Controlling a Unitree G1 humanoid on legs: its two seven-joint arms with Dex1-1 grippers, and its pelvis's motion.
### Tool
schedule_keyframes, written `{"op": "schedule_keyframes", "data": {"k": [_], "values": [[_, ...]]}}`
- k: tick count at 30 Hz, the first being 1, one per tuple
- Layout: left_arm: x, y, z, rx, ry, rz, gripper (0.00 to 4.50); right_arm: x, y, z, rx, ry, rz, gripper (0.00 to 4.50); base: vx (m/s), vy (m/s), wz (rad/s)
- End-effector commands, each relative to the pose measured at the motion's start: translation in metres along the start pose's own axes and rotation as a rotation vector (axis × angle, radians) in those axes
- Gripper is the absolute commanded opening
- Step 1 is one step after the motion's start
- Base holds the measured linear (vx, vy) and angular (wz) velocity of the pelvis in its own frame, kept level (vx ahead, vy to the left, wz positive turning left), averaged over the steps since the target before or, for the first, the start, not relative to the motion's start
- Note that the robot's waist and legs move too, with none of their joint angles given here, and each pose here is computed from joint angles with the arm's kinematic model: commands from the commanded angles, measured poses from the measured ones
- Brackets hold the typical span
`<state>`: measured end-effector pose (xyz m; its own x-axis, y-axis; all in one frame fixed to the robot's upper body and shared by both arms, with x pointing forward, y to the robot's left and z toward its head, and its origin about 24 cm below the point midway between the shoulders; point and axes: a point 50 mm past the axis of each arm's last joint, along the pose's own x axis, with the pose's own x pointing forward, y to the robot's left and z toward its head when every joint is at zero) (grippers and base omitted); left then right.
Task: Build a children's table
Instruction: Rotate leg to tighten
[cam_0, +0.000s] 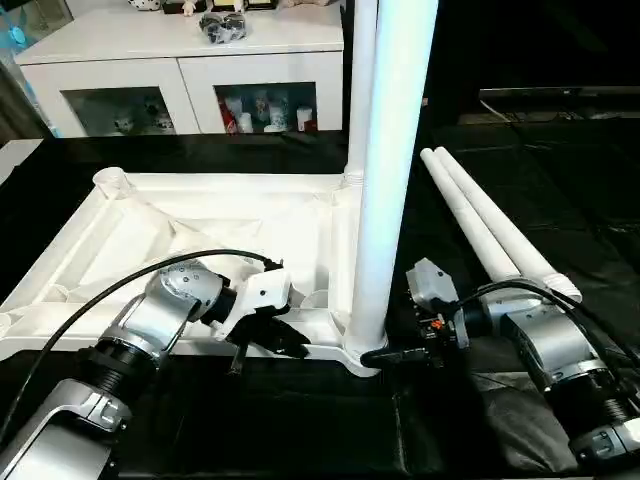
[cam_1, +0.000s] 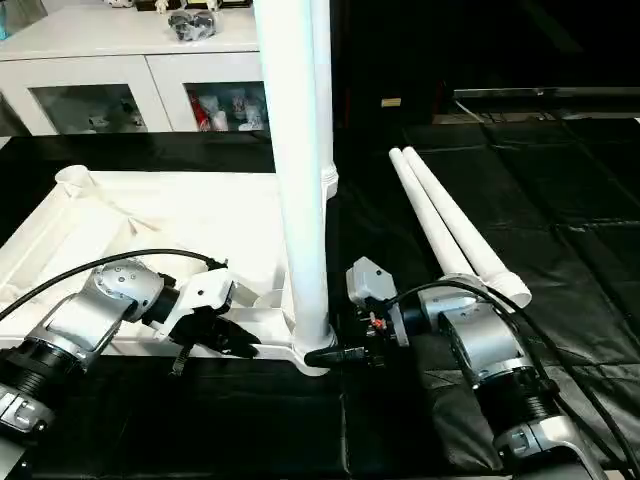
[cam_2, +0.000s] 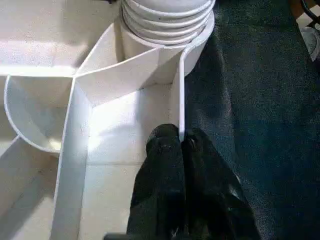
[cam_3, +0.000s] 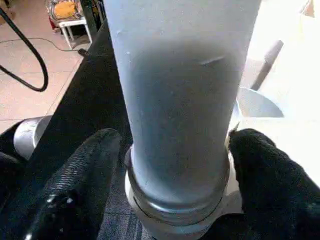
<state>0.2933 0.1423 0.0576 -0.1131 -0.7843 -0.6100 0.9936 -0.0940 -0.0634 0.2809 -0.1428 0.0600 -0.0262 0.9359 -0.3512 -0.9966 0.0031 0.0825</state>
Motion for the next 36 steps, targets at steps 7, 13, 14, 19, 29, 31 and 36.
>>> {"op": "schedule_keyframes", "data": {"k": [7, 13, 14, 19, 29, 31, 36], "values": [[0.001, -0.002, 0.008, 0.057, 0.013, -0.049, 0.00, 0.003, 0.000, 0.001, -0.002, 0.001, 0.023, 2.80, 0.000, 0.000, 0.00], [0.001, -0.002, 0.007, 0.051, 0.011, -0.044, 0.00, 0.005, 0.002, 0.000, 0.010, -0.005, 0.033, 2.68, 0.000, 0.000, 0.00], [0.001, -0.002, 0.007, 0.048, 0.008, -0.041, 0.00, 0.006, 0.002, 0.000, 0.013, -0.007, 0.035, 2.68, 0.000, 0.000, 0.00], [0.002, -0.002, 0.007, 0.039, -0.002, -0.027, 0.00, 0.008, 0.006, -0.003, 0.022, -0.008, 0.046, 2.67, 0.000, 0.000, 0.00], [0.017, 0.026, 0.025, -0.120, -0.133, 0.275, 0.00, 0.036, -0.010, -0.010, 0.167, -0.083, -0.312, 2.67, 0.000, 0.000, 0.00], [0.023, 0.033, 0.031, -0.151, -0.149, 0.355, 0.00, 0.048, -0.014, -0.010, 0.213, -0.104, -0.399, 2.67, 0.000, 0.000, 0.00], [0.032, 0.043, 0.042, -0.211, -0.180, 0.473, 0.00, 0.069, -0.023, -0.005, 0.281, -0.137, -0.522, 2.66, 0.000, 0.000, 0.00]]}}
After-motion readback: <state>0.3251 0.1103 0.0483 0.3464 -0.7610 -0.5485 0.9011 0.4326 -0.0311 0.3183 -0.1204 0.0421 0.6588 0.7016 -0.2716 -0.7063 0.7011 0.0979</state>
